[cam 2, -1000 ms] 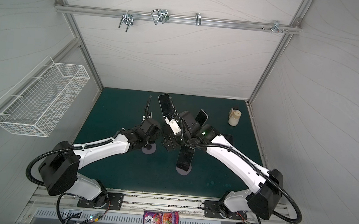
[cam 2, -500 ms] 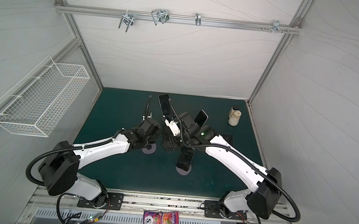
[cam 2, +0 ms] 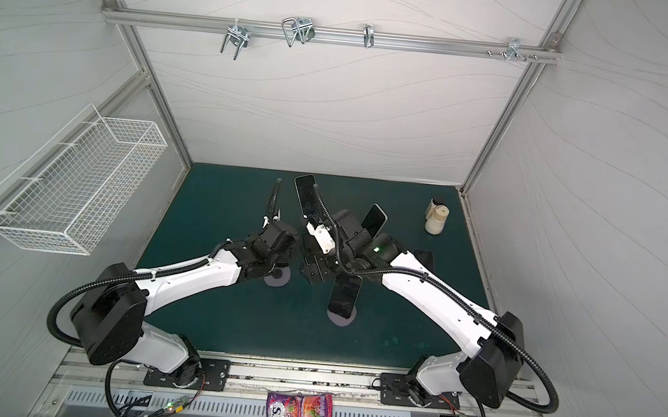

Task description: Remove the phone from the phone stand

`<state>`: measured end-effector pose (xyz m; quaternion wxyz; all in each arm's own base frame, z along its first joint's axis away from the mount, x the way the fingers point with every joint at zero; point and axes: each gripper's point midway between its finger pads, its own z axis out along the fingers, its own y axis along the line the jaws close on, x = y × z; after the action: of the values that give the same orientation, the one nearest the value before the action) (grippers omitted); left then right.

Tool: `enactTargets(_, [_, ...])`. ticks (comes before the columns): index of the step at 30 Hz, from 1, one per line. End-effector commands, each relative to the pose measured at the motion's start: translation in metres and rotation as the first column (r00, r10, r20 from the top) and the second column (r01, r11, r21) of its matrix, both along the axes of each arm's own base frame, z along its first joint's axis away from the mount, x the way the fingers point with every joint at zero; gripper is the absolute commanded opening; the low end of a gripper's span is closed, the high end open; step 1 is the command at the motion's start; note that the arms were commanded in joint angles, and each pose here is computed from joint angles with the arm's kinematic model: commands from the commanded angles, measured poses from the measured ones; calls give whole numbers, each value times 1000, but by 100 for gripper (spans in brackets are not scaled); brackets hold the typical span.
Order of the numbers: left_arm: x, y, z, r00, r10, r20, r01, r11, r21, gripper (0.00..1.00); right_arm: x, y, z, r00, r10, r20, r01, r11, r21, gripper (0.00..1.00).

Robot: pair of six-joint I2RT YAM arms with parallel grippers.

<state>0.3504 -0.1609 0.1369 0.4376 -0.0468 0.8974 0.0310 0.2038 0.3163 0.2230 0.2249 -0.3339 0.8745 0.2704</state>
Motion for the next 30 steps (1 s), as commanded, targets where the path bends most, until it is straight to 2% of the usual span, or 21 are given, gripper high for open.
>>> enactTargets(1, [0, 2, 9, 999, 21, 27, -20, 999, -41, 89, 0, 1, -8, 1000, -3, -26, 3, 1000, -1, 86])
enactTargets(20, [0, -1, 8, 1000, 14, 23, -12, 998, -59, 80, -3, 2, -12, 999, 2, -54, -2, 1000, -1, 86])
enactTargets(30, [-3, 1, 12, 999, 17, 48, -13, 997, -81, 72, -2, 4, -10, 998, -12, -59, 12, 1000, 7, 86])
